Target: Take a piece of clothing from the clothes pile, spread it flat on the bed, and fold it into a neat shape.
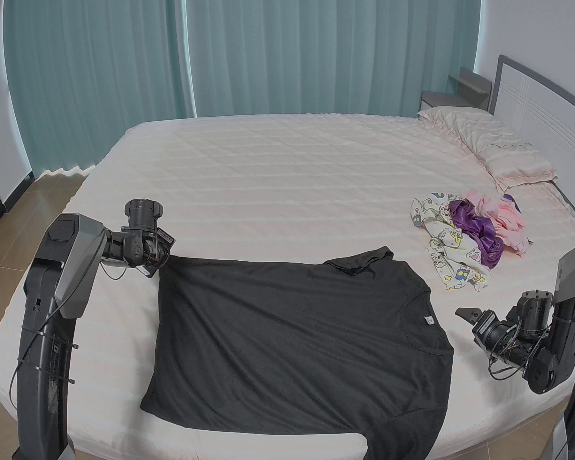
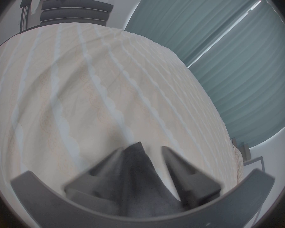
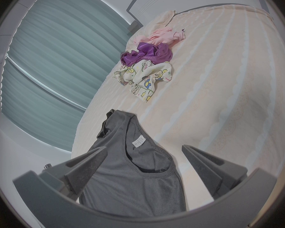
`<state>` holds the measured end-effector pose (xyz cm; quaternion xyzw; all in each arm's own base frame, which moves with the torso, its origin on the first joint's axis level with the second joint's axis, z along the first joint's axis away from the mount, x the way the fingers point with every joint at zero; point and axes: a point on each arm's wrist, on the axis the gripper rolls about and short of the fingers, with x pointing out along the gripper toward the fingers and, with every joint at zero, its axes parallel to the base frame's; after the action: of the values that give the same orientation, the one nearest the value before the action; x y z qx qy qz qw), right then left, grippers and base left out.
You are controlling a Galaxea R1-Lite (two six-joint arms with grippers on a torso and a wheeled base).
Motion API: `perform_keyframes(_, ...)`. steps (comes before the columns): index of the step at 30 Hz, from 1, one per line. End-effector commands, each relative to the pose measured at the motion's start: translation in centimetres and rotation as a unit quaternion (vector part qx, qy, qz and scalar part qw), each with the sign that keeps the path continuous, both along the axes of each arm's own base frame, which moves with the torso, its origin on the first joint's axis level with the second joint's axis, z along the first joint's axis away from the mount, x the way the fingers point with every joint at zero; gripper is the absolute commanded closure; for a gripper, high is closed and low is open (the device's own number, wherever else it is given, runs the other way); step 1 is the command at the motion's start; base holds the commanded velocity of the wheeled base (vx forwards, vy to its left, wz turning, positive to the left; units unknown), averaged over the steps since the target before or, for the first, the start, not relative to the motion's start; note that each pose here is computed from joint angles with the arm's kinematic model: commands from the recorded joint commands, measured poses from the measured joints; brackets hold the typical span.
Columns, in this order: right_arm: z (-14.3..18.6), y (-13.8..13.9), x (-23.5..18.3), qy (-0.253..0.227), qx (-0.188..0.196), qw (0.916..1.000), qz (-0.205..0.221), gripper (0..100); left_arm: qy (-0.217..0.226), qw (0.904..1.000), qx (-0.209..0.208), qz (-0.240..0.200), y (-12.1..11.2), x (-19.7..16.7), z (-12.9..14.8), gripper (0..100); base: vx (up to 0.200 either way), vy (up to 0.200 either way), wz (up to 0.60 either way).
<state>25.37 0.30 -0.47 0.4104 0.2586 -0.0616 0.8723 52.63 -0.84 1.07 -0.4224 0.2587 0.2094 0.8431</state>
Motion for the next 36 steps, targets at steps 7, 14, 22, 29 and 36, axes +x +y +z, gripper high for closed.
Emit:
perform_keyframes(7, 0.0, 0.0, 0.0, -0.003, 0.001, 1.0000, 0.000, 0, 0.028, 0.9990, -0.031, -0.014, 2.0, -1.8, 2.7, 0, 0.000, 0.000, 0.00)
perform_keyframes(14, 0.0, 0.0, -0.1, -0.002, 0.001, 1.0000, 0.000, 0, 0.051, 0.9937, -0.085, -0.052, 3.6, -7.3, 5.6, 0, 0.000, 0.000, 0.00)
perform_keyframes(22, 0.1, 0.4, -0.3, 0.000, 0.001, 1.0000, 0.008, 0, 0.080, 0.9922, -0.047, -0.083, 7.3, -15.4, 4.2, 0, 0.000, 0.000, 0.00)
perform_keyframes(29, 0.2, 0.7, -0.4, -0.001, 0.000, 0.9999, 0.012, 0, 0.083, 0.9872, -0.065, -0.120, 7.2, -22.2, 4.6, 0, 0.000, 0.000, 0.00)
perform_keyframes(36, 0.3, 0.7, -0.5, -0.001, 0.000, 0.9999, 0.012, 0, 0.117, 0.9795, -0.044, -0.158, 5.9, -27.5, 3.6, 0, 0.000, 0.000, 0.00)
